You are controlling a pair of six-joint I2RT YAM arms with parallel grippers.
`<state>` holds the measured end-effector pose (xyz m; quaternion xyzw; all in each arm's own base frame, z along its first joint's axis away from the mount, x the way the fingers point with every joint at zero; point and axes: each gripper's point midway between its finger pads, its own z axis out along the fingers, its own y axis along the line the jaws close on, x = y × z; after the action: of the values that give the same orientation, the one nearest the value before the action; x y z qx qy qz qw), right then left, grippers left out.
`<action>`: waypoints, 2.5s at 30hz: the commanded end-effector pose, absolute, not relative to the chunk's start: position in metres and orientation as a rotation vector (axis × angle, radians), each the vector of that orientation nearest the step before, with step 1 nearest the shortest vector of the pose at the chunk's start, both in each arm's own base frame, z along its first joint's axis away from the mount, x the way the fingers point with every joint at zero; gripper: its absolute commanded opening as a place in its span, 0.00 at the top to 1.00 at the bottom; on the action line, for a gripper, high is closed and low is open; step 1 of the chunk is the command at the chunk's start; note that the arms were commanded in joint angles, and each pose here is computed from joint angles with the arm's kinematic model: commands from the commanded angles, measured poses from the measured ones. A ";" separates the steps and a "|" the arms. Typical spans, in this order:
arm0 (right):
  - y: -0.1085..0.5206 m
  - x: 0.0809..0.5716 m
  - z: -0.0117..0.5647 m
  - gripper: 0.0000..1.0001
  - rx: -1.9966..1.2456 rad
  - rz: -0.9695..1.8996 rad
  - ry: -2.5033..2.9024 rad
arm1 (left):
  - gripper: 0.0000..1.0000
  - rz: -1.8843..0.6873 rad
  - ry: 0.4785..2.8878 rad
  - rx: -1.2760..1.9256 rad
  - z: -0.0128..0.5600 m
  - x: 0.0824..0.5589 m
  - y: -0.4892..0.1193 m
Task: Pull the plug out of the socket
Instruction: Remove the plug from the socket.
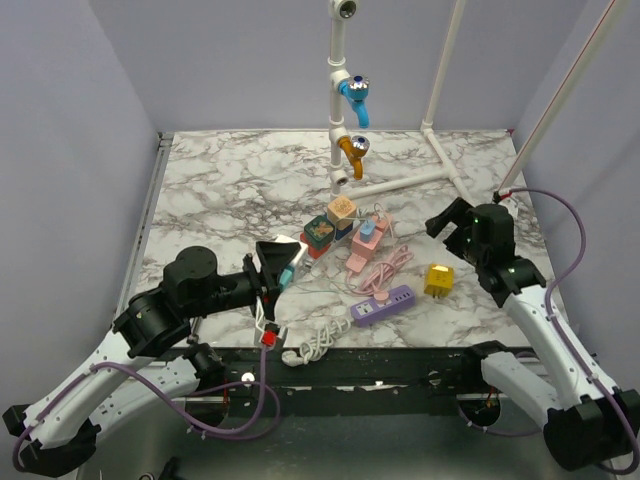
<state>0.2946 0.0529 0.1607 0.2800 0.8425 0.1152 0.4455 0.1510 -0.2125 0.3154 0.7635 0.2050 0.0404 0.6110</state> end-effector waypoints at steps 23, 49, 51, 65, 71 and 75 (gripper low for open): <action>0.266 0.188 0.364 0.00 -0.532 1.260 1.353 | 1.00 -0.111 0.558 1.602 0.373 0.162 -0.251; 0.351 0.175 0.365 0.03 -0.631 1.330 1.293 | 1.00 -0.107 0.564 1.572 0.376 0.174 -0.262; 0.355 0.177 0.365 0.10 -0.625 1.337 1.299 | 1.00 -0.120 0.555 1.576 0.376 0.170 -0.261; 0.352 0.188 0.364 0.90 -0.538 1.323 1.358 | 0.02 -0.128 0.519 1.598 0.366 0.156 -0.256; 0.334 0.200 0.358 0.99 -0.477 1.201 1.398 | 0.02 -0.108 0.531 1.601 0.363 0.150 -0.244; 0.323 0.205 0.345 0.99 -0.494 1.099 1.440 | 0.02 -0.080 0.549 1.598 0.362 0.147 -0.232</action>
<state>0.1940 0.3398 0.3437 -0.2225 0.6102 0.5182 0.5564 0.1546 -0.2418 0.3653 0.7042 0.2436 -0.0403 0.6657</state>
